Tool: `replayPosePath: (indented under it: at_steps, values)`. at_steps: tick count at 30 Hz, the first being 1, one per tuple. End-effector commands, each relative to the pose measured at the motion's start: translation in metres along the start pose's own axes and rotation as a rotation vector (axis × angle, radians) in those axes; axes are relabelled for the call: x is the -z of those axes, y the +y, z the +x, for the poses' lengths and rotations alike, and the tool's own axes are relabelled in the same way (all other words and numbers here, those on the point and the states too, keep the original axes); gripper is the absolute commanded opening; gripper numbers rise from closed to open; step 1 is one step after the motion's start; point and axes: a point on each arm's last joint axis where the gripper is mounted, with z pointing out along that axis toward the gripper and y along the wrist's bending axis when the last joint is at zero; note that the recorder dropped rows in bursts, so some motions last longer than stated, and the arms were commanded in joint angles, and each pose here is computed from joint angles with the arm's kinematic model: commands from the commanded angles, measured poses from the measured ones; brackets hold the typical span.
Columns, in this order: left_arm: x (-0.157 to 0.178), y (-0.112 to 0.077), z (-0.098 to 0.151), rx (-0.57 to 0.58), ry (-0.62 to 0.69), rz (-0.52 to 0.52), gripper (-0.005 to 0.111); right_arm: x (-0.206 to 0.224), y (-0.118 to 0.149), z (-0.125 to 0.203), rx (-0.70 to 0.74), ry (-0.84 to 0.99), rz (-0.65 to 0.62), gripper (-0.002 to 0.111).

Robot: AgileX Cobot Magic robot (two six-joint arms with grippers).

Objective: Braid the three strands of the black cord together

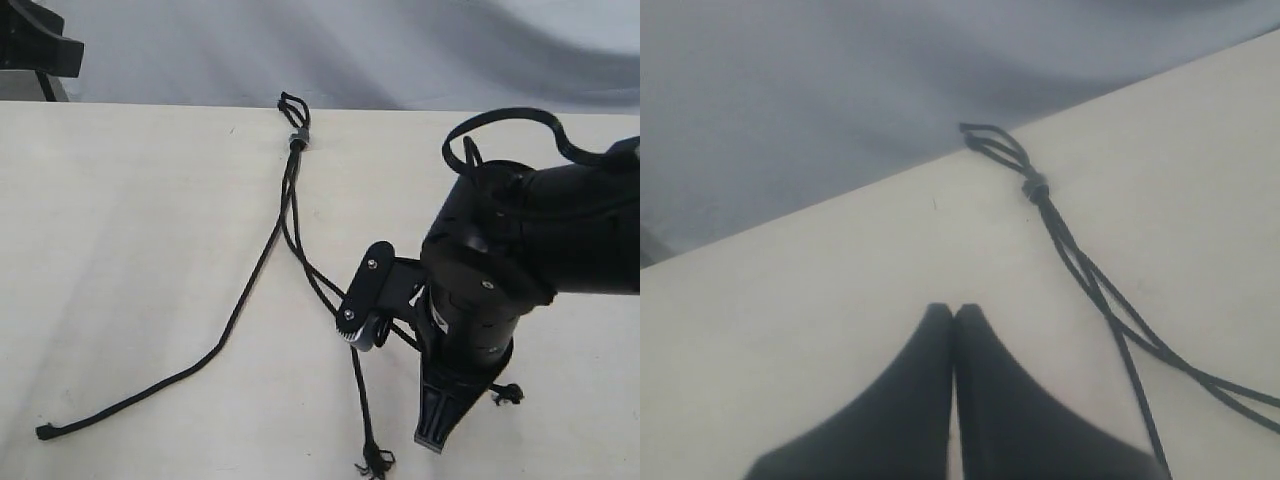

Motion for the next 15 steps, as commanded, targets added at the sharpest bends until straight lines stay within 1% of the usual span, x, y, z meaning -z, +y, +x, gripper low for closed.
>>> replayPosePath:
  at_steps: [1, 4, 7, 15]
  values:
    - [-0.001, 0.0, 0.003, 0.002, 0.015, 0.0, 0.0, -0.006, 0.003, 0.012, -0.134, 0.061, 0.001, -0.001]
    - [-0.001, 0.0, 0.003, 0.002, 0.02, 0.001, 0.0, -0.011, 0.008, 0.018, -0.202, 0.08, -0.031, -0.001]
    - [-0.001, 0.0, 0.003, 0.006, 0.021, 0.003, 0.0, -0.017, 0.014, 0.021, -0.214, 0.069, -0.058, -0.001]
    - [-0.001, 0.0, 0.003, 0.006, 0.023, 0.003, 0.0, -0.024, 0.017, 0.023, -0.272, 0.047, -0.064, -0.001]
